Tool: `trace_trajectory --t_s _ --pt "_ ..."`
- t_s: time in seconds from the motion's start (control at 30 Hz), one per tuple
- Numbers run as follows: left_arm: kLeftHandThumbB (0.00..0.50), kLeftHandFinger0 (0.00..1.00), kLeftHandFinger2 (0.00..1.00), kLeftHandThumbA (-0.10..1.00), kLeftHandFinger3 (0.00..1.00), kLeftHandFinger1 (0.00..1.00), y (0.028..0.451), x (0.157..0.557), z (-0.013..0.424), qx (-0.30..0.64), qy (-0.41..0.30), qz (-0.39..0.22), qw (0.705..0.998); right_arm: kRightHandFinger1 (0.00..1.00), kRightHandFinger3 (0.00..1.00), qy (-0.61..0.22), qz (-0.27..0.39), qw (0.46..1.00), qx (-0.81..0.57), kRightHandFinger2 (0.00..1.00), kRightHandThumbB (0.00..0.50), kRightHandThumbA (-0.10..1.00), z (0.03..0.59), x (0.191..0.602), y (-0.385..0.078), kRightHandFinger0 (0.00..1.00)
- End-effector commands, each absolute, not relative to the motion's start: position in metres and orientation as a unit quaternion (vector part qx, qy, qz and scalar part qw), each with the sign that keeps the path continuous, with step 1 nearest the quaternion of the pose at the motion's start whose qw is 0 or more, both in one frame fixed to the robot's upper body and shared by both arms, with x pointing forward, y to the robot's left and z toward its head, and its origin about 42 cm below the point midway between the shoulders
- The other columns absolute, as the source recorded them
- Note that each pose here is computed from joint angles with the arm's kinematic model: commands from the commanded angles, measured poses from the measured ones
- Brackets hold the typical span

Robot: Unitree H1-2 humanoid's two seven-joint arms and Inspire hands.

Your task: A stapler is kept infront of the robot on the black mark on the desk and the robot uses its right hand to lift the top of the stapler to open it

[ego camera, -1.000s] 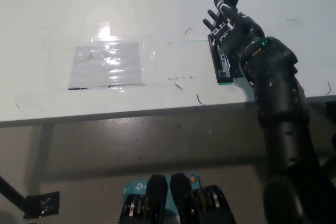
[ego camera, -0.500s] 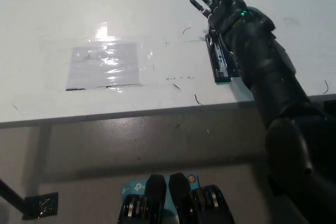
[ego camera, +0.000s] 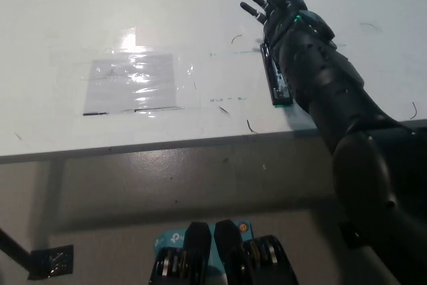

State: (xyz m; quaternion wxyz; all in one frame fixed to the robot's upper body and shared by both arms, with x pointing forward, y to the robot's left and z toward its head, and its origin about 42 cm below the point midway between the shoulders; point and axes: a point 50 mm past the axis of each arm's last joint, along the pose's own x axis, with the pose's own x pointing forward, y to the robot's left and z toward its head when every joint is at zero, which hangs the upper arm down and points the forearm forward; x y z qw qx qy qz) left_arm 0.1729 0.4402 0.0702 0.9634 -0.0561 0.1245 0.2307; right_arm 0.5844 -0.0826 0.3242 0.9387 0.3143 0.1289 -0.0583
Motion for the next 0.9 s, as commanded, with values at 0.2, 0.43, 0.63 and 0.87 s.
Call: trace_trajectory --t_s 0.2,0.43,0.63,0.87 --pt "0.136 0.53 0.75 0.37 0.93 0.59 0.45 0.178 0.076 -0.033 0.109 0.224 0.968 0.52 0.93 0.046 -0.011 0.943 0.331 0.65 0.0 0.59 0.359 0.582 -0.112 0.42" --pt "0.157 0.56 0.76 0.38 0.92 0.61 0.451 0.183 0.078 -0.031 0.113 0.227 0.967 0.59 0.94 0.045 0.018 0.938 0.343 0.72 0.0 0.63 0.344 0.55 -0.137 0.51" --pt "0.164 0.56 0.76 0.39 0.92 0.6 0.45 0.186 0.083 -0.034 0.098 0.222 0.97 0.6 0.95 0.065 0.022 0.931 0.359 0.74 0.0 0.64 0.326 0.533 -0.151 0.5" --pt "0.157 0.52 0.73 0.4 0.93 0.57 0.452 0.19 0.085 -0.032 0.094 0.22 0.97 0.6 0.92 0.078 0.022 0.927 0.366 0.75 0.0 0.65 0.304 0.521 -0.151 0.53"
